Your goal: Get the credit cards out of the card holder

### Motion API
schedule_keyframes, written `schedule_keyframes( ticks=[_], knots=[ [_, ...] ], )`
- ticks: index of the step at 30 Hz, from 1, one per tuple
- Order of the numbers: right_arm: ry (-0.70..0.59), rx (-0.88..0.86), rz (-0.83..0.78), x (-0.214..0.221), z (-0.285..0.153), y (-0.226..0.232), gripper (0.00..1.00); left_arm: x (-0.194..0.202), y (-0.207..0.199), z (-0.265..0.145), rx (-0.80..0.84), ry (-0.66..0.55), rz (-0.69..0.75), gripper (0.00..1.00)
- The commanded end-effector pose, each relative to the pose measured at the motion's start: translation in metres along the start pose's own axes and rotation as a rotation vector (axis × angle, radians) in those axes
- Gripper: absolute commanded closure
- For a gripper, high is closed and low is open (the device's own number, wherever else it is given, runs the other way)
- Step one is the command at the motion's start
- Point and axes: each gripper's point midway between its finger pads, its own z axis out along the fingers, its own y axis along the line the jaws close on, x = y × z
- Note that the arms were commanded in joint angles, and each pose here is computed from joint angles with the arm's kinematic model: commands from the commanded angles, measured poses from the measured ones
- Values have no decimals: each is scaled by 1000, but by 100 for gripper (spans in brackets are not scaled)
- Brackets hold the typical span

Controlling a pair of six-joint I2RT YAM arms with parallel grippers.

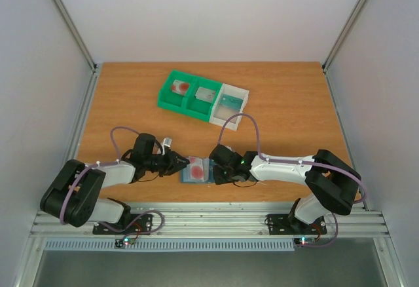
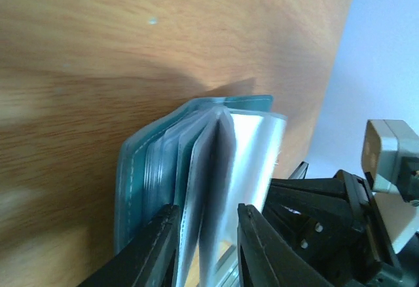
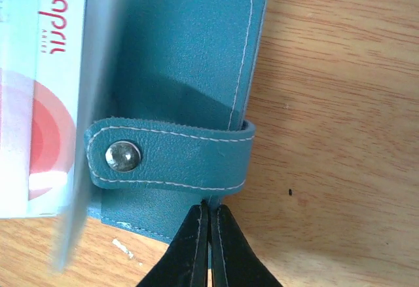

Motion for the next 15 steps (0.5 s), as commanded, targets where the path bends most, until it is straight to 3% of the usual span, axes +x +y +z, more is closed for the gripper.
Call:
schedule_keyframes(
  ticks=[1, 15],
  knots=[
    [-50, -19, 6, -11, -5, 5, 96, -2, -19, 6, 14, 17, 38, 75],
    [-78, -16, -7, -15, -17, 4, 98, -2, 9, 2, -159, -13, 42, 75]
  ],
)
